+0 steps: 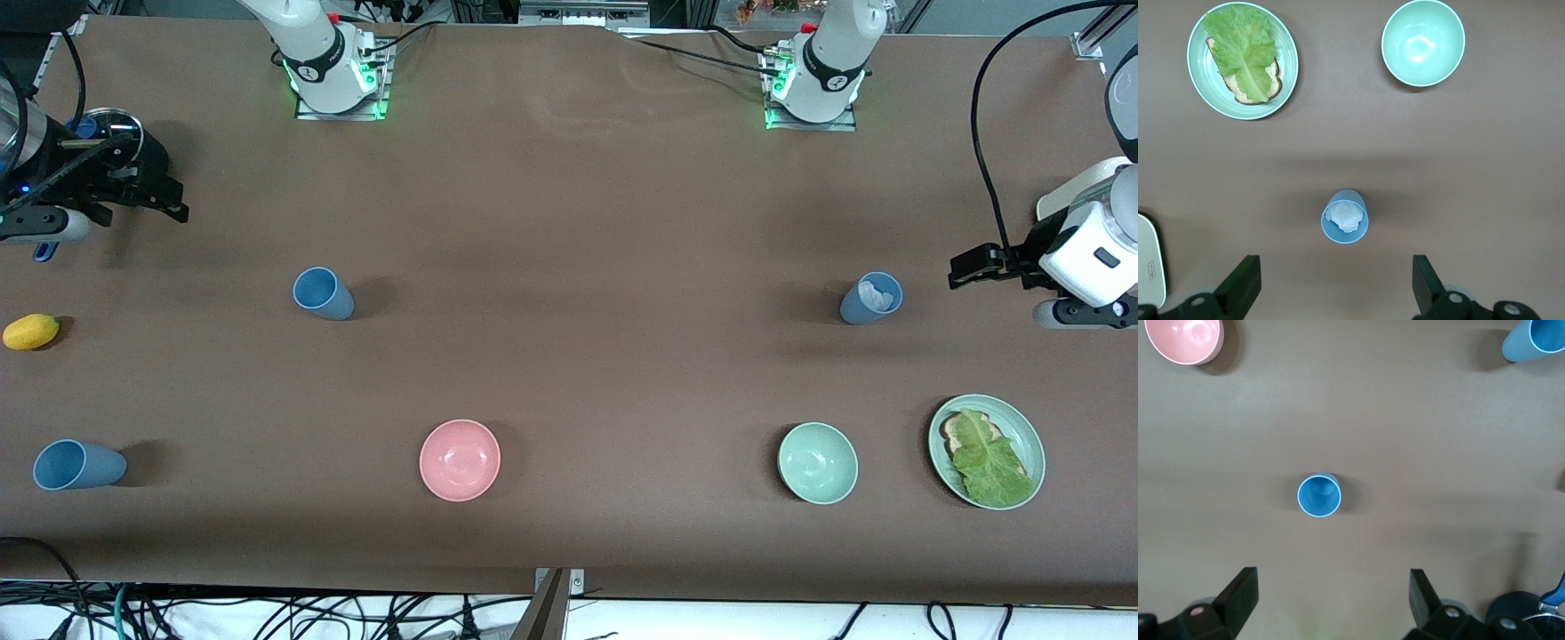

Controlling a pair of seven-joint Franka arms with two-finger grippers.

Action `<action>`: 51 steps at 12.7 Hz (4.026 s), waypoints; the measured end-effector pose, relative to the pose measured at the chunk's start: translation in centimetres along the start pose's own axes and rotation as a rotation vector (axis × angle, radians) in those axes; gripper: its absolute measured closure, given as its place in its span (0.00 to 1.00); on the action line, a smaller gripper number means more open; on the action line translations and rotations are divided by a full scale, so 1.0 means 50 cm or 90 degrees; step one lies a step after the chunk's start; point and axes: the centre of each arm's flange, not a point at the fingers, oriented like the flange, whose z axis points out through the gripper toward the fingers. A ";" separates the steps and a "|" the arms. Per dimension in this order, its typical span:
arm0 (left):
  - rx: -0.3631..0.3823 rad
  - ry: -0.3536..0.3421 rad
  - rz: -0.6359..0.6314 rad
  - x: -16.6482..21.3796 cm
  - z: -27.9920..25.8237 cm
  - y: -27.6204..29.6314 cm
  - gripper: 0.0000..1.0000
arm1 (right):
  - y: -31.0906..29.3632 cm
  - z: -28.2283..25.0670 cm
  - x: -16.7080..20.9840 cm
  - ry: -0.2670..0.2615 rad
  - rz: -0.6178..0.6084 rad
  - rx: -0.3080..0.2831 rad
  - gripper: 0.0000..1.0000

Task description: Stack blue cups with both arms

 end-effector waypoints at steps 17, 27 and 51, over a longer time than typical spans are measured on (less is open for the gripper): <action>0.000 -0.009 0.000 0.003 0.015 0.000 0.00 | -0.003 0.021 -0.009 -0.068 -0.023 0.005 0.00; 0.001 -0.014 0.000 0.007 0.025 0.001 0.00 | -0.006 0.319 0.118 -0.105 -0.047 0.007 0.00; -0.040 -0.007 -0.011 -0.145 0.559 0.051 0.00 | -0.001 0.690 -0.002 -0.071 -0.043 0.002 0.27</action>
